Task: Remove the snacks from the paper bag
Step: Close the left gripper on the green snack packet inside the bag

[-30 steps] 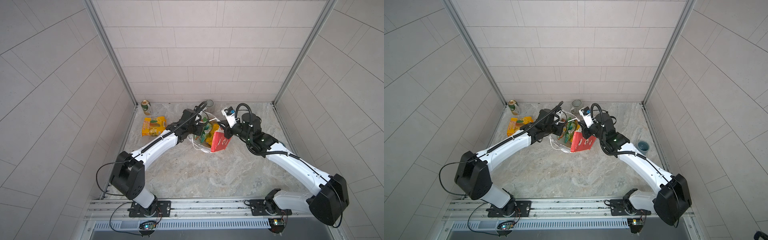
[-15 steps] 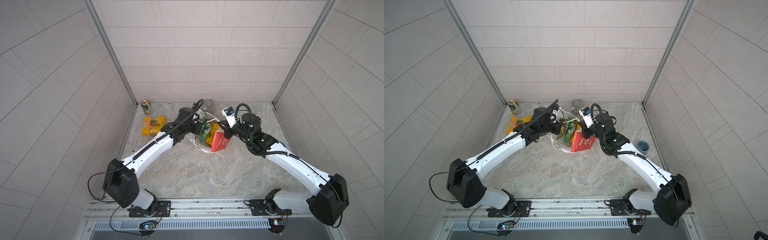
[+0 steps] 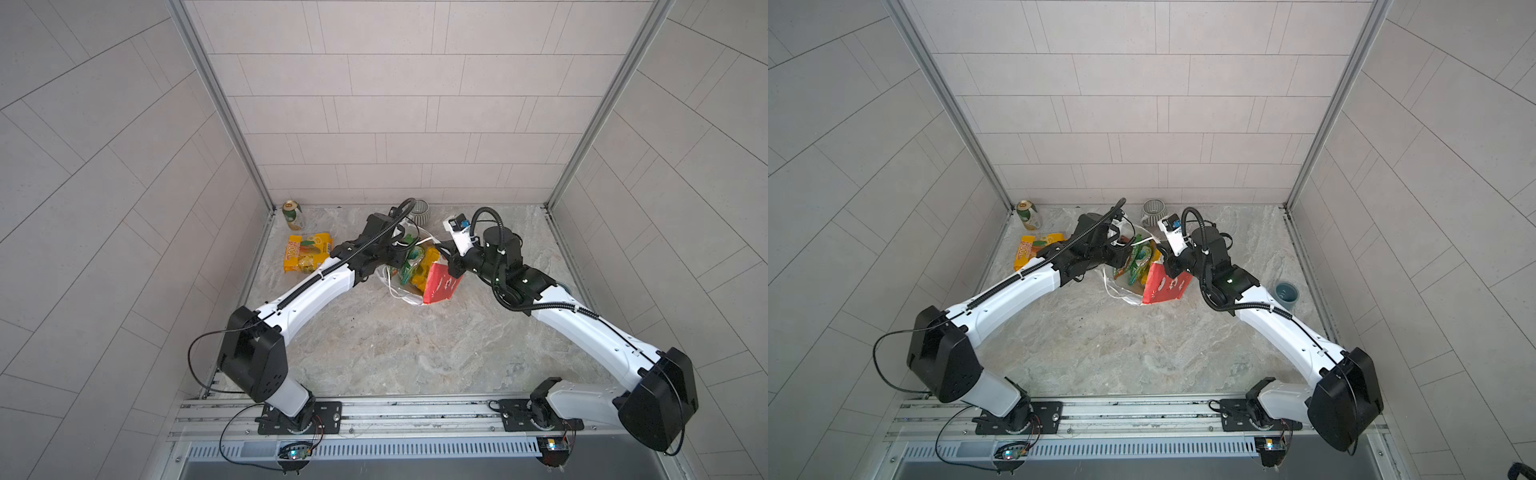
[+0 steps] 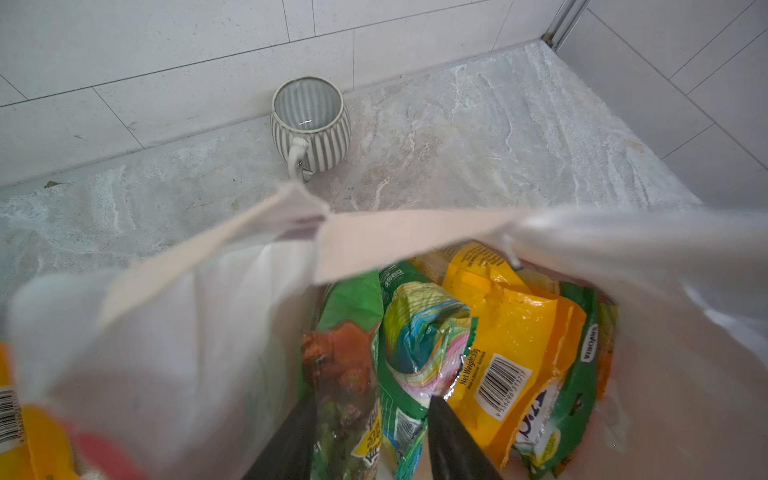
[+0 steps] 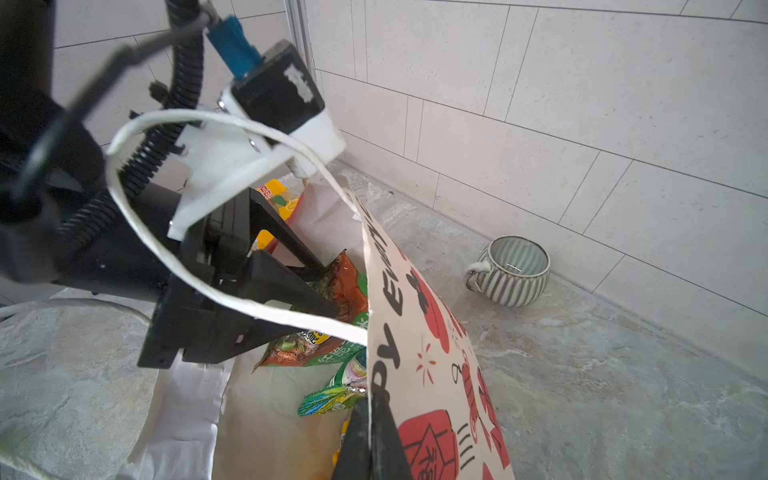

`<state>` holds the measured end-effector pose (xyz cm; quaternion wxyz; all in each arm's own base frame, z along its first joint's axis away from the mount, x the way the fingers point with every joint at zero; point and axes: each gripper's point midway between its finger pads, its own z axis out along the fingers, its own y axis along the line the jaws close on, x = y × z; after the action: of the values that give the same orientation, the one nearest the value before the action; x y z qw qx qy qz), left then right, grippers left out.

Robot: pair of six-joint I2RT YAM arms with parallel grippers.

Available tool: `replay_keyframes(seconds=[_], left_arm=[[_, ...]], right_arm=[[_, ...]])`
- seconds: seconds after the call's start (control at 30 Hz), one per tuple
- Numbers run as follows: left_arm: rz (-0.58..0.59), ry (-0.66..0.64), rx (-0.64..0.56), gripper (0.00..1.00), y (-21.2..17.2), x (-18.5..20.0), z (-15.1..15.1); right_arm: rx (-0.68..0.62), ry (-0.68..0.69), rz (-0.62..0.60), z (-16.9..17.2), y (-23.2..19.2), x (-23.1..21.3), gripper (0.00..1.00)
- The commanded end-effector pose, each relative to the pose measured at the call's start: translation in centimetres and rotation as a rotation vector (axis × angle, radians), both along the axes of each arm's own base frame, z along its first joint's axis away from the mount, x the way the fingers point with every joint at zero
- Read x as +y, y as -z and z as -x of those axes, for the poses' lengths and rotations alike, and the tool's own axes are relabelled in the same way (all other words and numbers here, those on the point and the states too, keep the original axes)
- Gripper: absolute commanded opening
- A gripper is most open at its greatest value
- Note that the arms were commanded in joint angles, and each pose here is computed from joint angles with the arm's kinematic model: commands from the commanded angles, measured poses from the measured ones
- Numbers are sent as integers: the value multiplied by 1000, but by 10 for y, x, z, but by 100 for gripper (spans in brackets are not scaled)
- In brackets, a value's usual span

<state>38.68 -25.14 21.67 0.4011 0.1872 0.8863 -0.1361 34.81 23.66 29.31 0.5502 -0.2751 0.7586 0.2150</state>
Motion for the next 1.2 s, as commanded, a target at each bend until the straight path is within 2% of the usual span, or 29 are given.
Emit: replay_keyframes(seconds=[0.0, 0.2, 0.33, 0.4, 0.53, 0.63, 0.7, 0.93, 1.17], left_arm=[[-52, -17, 4, 53, 5, 2, -4], [-56, -13, 27, 49, 19, -1, -6], [-52, -6, 34, 33, 23, -5, -7], [-50, -6, 34, 21, 23, -5, -8], [-42, -7, 32, 11, 21, -6, -8], [-31, -6, 24, 10, 17, -7, -7], [-25, -3, 15, 1, 14, -7, -7], [0, 5, 14, 0, 10, -10, -7], [60, 13, -50, 0, -26, -9, 1]], right_arm=[[-80, -22, -47, 6, -27, 3, 0], [-80, -25, -51, 7, -27, 3, 0], [-81, -26, -52, 7, -28, 3, 0], [-81, -25, -51, 7, -27, 3, 0], [-81, -22, -50, 7, -27, 3, 0], [-82, -21, -51, 6, -27, 3, 0], [-82, -20, -50, 6, -27, 3, 0], [-81, -21, -49, 7, -27, 2, 0], [-78, -12, -49, 5, -25, 2, 0]])
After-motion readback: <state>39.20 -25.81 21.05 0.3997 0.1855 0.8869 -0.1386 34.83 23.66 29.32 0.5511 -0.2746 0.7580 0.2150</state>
